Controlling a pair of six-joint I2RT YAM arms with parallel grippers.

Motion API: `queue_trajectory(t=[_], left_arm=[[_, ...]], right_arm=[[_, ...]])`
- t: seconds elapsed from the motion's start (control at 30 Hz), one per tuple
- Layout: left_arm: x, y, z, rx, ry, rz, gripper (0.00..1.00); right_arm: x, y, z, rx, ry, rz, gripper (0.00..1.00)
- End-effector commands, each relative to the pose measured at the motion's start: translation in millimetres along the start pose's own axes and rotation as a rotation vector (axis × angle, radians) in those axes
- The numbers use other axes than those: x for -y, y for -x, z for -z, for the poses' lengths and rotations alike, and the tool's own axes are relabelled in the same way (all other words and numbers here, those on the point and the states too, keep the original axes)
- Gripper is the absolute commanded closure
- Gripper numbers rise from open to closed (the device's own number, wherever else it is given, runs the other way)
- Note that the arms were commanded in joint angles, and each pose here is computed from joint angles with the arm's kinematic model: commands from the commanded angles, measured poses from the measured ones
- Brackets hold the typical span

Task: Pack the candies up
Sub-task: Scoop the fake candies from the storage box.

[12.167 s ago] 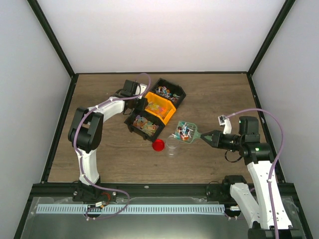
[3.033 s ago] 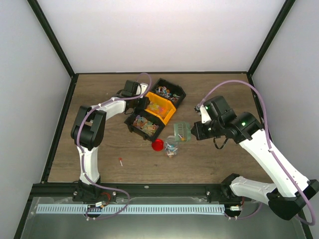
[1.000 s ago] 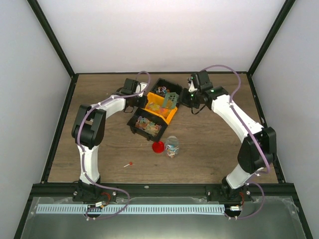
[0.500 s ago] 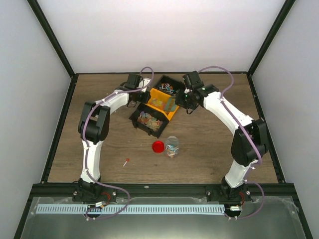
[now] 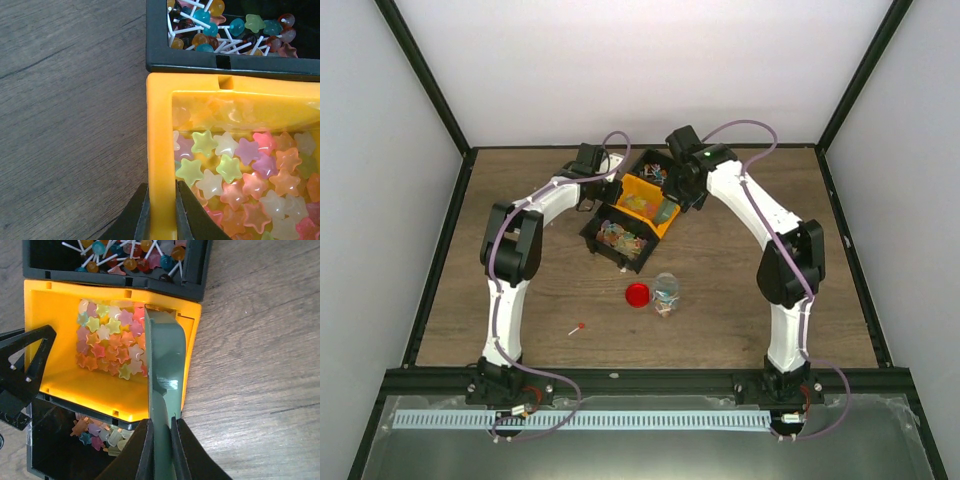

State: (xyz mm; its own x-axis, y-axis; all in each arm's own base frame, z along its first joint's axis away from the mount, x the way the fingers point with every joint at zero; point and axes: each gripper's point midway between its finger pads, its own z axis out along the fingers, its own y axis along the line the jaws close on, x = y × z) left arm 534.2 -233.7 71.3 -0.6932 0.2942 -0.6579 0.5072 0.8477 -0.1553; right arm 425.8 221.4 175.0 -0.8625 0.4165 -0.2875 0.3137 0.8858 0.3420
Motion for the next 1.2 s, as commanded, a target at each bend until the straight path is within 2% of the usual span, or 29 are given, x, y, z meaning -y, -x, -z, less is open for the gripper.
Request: queue_trajectory(t=[0.0,0.27,0.5,0.7,0.97,1.17], left_arm=[[-15,-22,-16,-0.063,0.033,-0.023,0.96],[-14,-24,-16,-0.067,0.027,-0.012,0.96],[-15,-26,-15,-0.076,0.033,-0.013,0.96],[-13,-29,-16,-0.084,0.024,-0.014,0.96],[-11,-29,-14,-0.090,0.009,-0.018,0.96],[-8,-31,-15,-0.096,-0.009,-0.014,0.96]], right_arm=[[13,16,9,0.078,-0.104,-0.078,0.99],[15,8,-21,0.021,-0.192,-0.037,0.99],[14,6,-46,-0.004,-0.196,-0.007,0.99],[1,-5,-65,-0.056,-0.080,0.039,0.99],[10,-22,-92,-0.123,0.058,0.015,0.99],[-5,-27,-102,-0.159,0.227,0.062,0.99]])
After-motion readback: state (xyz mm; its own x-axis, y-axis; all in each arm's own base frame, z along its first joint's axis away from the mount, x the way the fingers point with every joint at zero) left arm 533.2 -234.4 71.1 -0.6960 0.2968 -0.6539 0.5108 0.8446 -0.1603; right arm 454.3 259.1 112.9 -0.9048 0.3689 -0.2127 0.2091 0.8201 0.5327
